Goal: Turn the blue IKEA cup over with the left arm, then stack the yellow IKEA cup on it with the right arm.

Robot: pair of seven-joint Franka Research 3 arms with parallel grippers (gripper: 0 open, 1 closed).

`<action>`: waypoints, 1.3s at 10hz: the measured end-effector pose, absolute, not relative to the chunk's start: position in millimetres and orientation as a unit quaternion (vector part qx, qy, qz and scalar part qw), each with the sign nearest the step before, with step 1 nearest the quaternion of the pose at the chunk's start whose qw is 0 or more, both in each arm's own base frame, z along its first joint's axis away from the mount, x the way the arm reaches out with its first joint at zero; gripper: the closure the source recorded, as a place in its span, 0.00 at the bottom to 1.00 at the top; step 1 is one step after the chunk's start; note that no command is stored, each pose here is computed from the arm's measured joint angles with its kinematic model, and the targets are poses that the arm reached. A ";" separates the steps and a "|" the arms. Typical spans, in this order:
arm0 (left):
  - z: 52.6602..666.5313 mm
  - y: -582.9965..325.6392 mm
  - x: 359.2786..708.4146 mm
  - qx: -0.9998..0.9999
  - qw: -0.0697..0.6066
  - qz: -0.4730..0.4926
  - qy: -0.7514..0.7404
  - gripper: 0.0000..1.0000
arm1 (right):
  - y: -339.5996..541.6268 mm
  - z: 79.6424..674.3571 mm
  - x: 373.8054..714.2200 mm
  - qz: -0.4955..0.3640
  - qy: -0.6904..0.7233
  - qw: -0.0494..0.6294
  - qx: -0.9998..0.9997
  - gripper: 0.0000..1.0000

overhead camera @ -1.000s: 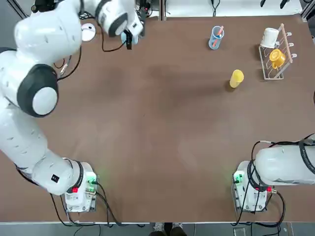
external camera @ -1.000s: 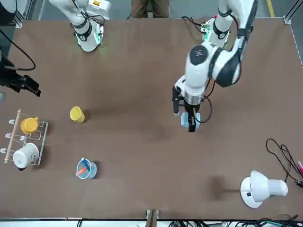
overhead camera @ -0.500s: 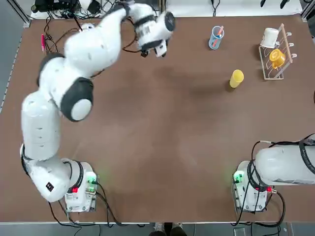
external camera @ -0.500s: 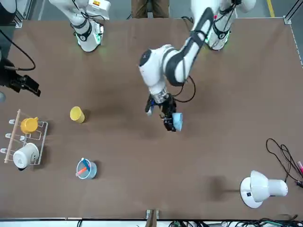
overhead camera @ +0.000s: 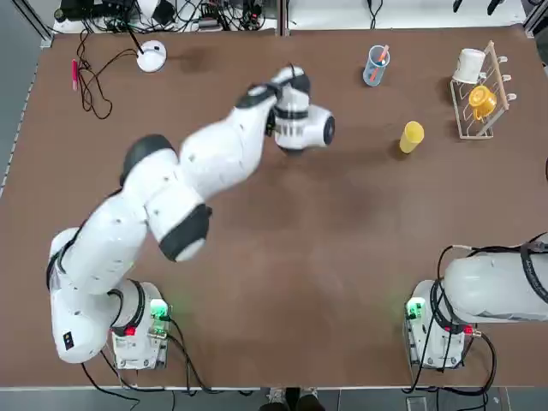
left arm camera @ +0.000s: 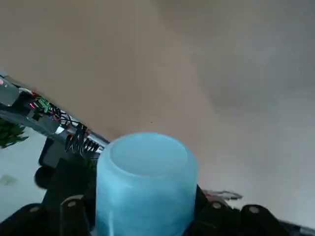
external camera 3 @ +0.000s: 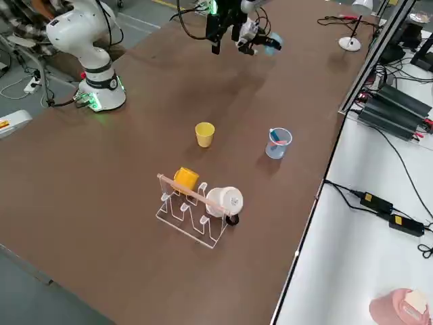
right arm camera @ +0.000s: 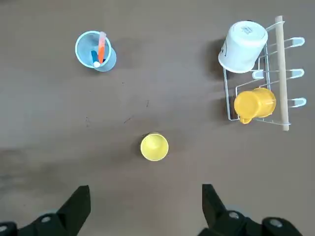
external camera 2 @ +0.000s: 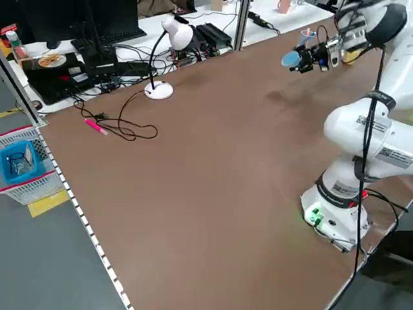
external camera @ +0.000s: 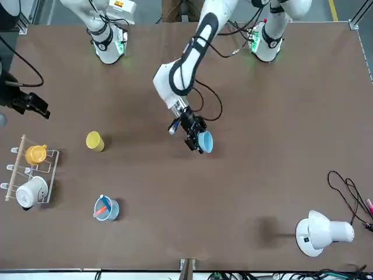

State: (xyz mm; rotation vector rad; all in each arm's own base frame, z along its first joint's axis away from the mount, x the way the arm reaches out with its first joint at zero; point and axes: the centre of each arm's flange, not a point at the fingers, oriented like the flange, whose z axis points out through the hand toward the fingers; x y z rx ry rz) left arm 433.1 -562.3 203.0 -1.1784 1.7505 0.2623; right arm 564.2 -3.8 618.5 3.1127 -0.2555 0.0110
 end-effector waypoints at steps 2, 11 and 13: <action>165.9 -581.0 401.4 -0.451 0.510 0.116 0.724 0.33 | -3.8 618.4 564.2 0.003 -0.082 0.009 0.997 0.00; 144.5 -610.7 339.7 -0.421 0.548 0.097 0.716 0.33 | -4.0 618.1 563.8 0.002 -0.082 0.009 0.997 0.00; 136.0 -615.4 326.7 -0.414 0.553 0.092 0.717 0.33 | -4.0 618.0 563.7 0.001 -0.082 0.009 0.997 0.00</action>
